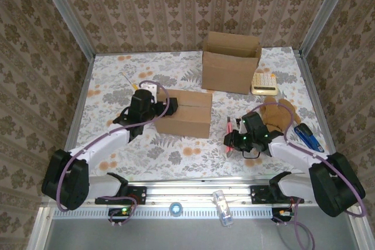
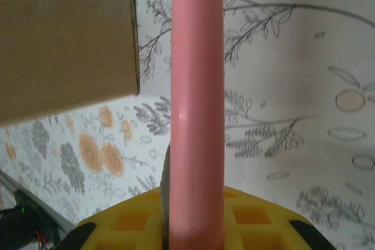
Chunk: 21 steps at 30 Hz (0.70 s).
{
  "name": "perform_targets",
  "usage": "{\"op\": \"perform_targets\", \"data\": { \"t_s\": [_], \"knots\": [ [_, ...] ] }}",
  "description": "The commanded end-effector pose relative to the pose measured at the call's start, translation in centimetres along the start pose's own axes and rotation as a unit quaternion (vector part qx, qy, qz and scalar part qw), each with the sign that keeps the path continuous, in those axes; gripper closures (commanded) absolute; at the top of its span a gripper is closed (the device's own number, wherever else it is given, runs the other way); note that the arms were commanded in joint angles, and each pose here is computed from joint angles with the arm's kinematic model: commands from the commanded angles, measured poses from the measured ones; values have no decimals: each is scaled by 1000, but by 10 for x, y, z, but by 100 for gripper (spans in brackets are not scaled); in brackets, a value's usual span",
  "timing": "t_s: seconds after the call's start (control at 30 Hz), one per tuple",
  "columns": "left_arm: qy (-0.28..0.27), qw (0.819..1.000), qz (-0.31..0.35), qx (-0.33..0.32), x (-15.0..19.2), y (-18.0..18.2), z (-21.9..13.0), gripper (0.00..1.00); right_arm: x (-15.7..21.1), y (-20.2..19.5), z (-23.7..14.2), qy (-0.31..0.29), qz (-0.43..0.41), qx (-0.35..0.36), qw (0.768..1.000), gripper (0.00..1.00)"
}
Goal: Unpack the express box
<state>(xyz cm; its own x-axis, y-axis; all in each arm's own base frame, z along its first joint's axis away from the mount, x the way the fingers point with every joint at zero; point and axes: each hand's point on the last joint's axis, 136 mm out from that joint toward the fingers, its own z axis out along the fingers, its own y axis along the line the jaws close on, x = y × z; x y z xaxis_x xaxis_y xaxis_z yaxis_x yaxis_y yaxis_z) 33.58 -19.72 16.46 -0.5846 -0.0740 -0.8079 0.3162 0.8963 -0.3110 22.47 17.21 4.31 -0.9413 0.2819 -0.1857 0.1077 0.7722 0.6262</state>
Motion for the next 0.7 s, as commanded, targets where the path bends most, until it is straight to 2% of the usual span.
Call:
{"op": "perform_targets", "data": {
  "t_s": [0.0,0.4,0.67],
  "knots": [
    [55,998,21,-5,24,5,-5,0,-14,-3,8,-27,-5,1,1000,100],
    [38,999,38,4,-2,-4,-22,0,-8,-21,38,12,16,24,1000,100],
    [12,999,51,5,-30,-8,-37,0,1,-38,39,23,33,60,997,98]
  ]
}}
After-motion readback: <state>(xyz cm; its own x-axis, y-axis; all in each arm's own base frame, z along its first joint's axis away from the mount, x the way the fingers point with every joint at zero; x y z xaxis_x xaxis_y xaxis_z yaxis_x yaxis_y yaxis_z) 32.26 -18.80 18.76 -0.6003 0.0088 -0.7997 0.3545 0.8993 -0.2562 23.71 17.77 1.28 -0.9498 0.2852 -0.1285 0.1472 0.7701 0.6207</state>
